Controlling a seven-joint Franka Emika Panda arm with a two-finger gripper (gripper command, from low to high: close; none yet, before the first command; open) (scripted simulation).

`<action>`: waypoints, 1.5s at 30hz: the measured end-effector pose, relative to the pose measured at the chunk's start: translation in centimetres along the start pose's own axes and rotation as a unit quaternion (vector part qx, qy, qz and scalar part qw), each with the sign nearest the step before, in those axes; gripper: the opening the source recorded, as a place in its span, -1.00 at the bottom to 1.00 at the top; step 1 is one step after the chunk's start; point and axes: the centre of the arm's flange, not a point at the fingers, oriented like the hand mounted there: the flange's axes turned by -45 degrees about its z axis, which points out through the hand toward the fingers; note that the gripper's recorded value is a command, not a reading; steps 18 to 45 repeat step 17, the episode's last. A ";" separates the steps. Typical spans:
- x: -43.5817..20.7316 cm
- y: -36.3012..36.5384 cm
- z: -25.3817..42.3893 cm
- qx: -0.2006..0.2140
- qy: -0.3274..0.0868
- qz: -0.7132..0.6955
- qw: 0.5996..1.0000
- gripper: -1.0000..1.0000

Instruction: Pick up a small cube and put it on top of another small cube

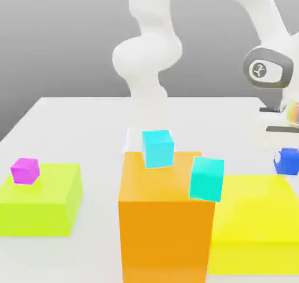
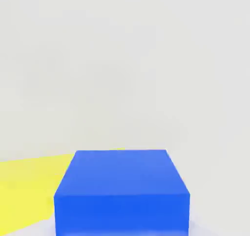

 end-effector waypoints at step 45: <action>-16.7 -15.2 -10.5 0.001 0.008 0.094 0.996 1.00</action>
